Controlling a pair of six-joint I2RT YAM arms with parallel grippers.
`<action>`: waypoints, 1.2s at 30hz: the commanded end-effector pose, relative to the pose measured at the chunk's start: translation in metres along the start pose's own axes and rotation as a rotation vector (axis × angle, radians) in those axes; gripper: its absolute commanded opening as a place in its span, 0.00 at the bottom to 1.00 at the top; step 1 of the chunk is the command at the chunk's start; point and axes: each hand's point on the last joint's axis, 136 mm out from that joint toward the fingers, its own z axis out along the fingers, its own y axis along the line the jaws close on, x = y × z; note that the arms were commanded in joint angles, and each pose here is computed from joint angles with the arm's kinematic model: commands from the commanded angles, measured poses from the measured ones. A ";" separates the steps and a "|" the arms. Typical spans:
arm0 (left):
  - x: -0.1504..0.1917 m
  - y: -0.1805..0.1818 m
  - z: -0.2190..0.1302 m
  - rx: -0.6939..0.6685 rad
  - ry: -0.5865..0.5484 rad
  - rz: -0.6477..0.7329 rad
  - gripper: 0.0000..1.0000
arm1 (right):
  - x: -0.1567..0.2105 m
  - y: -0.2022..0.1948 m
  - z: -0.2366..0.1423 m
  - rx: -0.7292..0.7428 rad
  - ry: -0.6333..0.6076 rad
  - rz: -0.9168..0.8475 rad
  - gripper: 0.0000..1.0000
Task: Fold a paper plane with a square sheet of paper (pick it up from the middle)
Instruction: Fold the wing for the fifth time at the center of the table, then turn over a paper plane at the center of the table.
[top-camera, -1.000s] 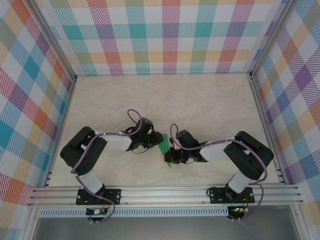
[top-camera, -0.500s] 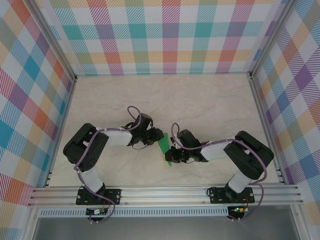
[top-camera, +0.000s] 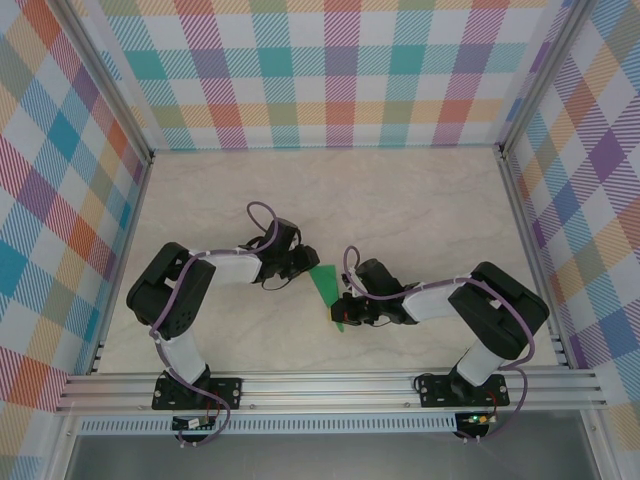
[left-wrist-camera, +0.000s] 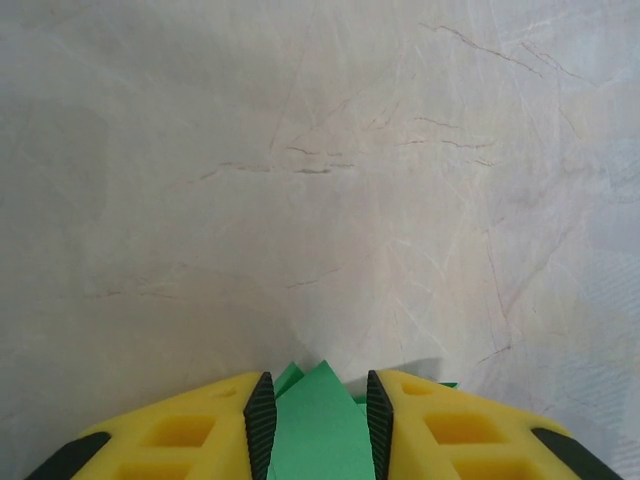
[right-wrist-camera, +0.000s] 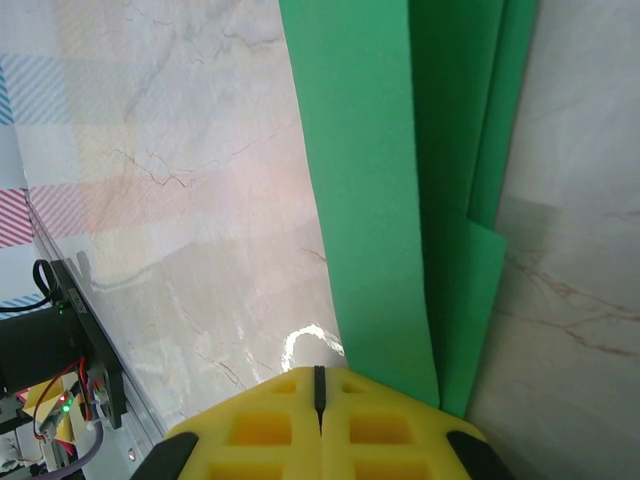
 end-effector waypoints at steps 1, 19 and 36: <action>-0.020 0.029 -0.006 -0.122 -0.066 -0.003 0.34 | 0.035 -0.041 -0.005 0.130 0.101 0.077 0.08; 0.051 -0.023 -0.089 -0.262 -0.103 0.205 0.64 | 0.000 -0.021 -0.111 0.246 -0.224 -0.033 0.41; 0.078 -0.049 -0.042 -0.586 -0.099 0.382 0.75 | 0.022 -0.054 -0.120 0.226 -0.248 0.096 0.54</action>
